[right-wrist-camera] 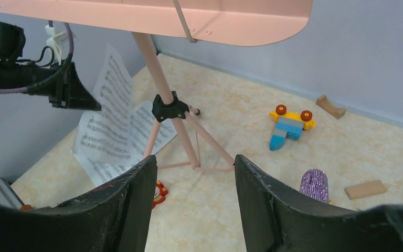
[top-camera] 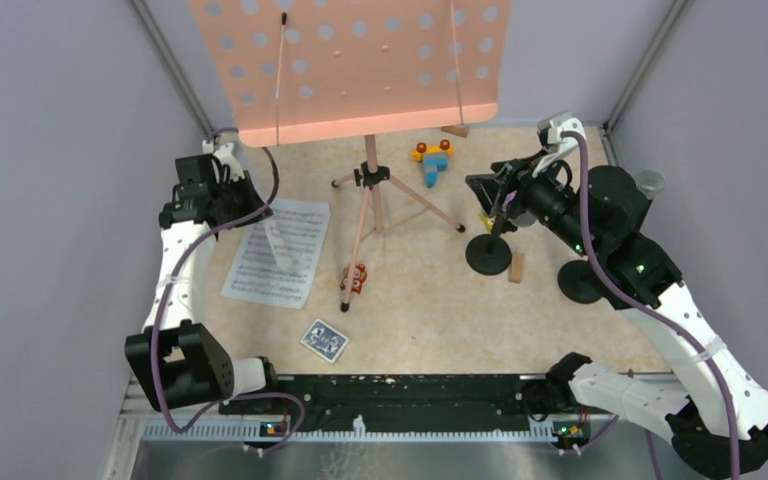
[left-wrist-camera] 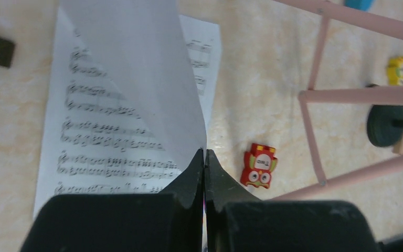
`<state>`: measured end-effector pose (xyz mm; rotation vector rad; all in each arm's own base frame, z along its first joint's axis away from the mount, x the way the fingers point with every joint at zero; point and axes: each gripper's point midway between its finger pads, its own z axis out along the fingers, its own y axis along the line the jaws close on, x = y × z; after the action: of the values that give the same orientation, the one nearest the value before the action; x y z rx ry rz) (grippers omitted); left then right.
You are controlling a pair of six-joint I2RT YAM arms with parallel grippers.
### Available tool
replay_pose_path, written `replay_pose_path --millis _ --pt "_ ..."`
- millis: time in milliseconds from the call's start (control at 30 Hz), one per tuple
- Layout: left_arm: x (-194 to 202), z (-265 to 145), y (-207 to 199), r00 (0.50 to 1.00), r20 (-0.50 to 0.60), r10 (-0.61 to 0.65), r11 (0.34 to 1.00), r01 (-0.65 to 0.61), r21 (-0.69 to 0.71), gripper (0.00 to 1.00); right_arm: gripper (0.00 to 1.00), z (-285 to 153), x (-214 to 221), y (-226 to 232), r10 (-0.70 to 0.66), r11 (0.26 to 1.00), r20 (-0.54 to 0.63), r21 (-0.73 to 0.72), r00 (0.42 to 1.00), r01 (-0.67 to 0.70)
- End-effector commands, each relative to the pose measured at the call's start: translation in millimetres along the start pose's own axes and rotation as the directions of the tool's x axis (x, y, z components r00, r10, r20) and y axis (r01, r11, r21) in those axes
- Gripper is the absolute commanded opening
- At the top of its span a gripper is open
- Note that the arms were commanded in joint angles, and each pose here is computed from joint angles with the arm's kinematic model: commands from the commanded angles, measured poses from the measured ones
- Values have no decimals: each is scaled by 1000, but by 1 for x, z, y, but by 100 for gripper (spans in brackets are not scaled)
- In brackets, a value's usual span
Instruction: Pack up the instrument practice props
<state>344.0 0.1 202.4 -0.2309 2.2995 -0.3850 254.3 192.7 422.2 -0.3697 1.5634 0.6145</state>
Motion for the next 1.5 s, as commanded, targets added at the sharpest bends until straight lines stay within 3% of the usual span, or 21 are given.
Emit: replay_pose_path --millis 0,300,467,600,800,1067,1133,1333,1467 --pt "-29 -24 -55 991 72 112 950 -128 283 0 56 0 10 2 9 1000 -36 -17 999 -9" --pt "-25 -29 -82 990 73 119 878 -139 458 0 56 1 23 0 13 1000 -71 -12 997 -14" --pt "-4 8 -18 992 -90 93 985 -78 157 0 56 4 28 -1 10 1000 -88 -8 996 -11" --pt "7 22 15 982 -174 73 997 -73 5 0 57 9 36 2 7 1000 -124 -26 992 -11" --pt "25 47 75 931 -366 18 962 -116 -248 0 56 18 50 3 5 999 -181 -35 983 -12" --pt "33 70 123 879 -475 -37 887 -190 -420 0 56 18 64 2 12 999 -209 -36 978 -20" --pt "35 73 126 876 -481 -39 880 -198 -431 10 56 17 65 1 13 999 -210 -32 978 -21" --pt "20 66 126 899 -437 -13 865 -209 -456 55 58 15 65 1 14 999 -210 -26 978 -20" --pt "-1 48 120 933 -359 5 853 -191 -486 66 59 12 59 0 10 1000 -200 -22 980 -15"
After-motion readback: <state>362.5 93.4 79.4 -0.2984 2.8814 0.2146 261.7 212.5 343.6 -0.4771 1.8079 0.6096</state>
